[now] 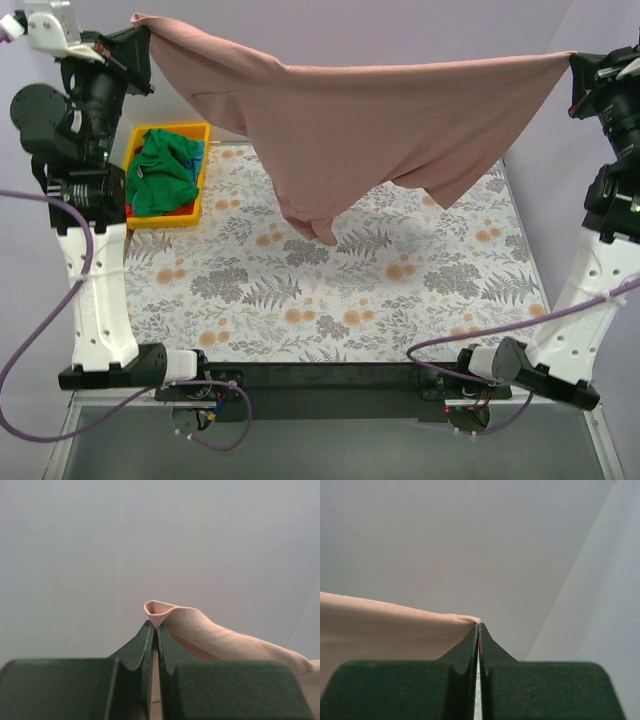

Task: Fold and stack the t-shirts
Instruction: Flatten the tshirt out

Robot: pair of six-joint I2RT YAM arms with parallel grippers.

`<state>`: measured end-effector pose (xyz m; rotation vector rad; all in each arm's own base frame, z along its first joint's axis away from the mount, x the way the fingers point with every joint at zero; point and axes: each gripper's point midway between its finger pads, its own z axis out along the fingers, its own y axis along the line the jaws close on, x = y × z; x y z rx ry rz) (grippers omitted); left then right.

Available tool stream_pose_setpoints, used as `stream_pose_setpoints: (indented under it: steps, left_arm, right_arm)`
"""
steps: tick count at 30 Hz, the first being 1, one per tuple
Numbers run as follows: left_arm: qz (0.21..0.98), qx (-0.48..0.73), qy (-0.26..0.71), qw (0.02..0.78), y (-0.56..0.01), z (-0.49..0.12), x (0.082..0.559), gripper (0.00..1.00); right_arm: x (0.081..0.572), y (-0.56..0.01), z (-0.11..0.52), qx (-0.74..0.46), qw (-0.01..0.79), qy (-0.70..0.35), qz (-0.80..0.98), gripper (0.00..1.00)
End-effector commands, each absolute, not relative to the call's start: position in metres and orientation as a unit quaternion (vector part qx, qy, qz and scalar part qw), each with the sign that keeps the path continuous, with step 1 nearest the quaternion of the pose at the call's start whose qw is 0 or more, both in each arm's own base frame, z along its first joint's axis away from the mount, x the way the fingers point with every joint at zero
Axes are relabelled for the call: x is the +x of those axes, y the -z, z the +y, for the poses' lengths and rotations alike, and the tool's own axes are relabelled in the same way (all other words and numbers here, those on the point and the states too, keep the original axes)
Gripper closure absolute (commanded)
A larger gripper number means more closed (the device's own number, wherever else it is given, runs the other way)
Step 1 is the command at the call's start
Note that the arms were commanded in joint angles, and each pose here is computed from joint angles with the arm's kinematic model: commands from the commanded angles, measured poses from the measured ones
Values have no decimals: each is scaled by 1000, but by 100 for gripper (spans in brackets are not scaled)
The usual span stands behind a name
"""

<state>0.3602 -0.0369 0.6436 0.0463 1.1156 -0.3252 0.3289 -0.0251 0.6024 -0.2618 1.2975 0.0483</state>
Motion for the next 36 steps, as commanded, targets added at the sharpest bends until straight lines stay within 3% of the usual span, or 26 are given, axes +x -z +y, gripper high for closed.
stream_pose_setpoints:
  steps: [1,14,21,25,36]
  left_arm:
    - [436,38,110,892,-690,-29,284,100]
    - [321,45,73,943,-754,-27,155,100]
    - [380,43,64,922,-722,-24,188,100]
    - [480,76,92,869,-638,-38,246,100]
    - [658,92,158,731,-417,-56,344,100]
  right_arm:
    - [276,-653,-27,-129,843,77,516,99]
    - [167,-712,-30,-74,892,213,392,99]
    - [193,-690,-25,-114,879,196,419,99]
    - [250,-610,-18,-182,835,142,500,99]
    - [331,-367,-17,-226,690,-13,688,99]
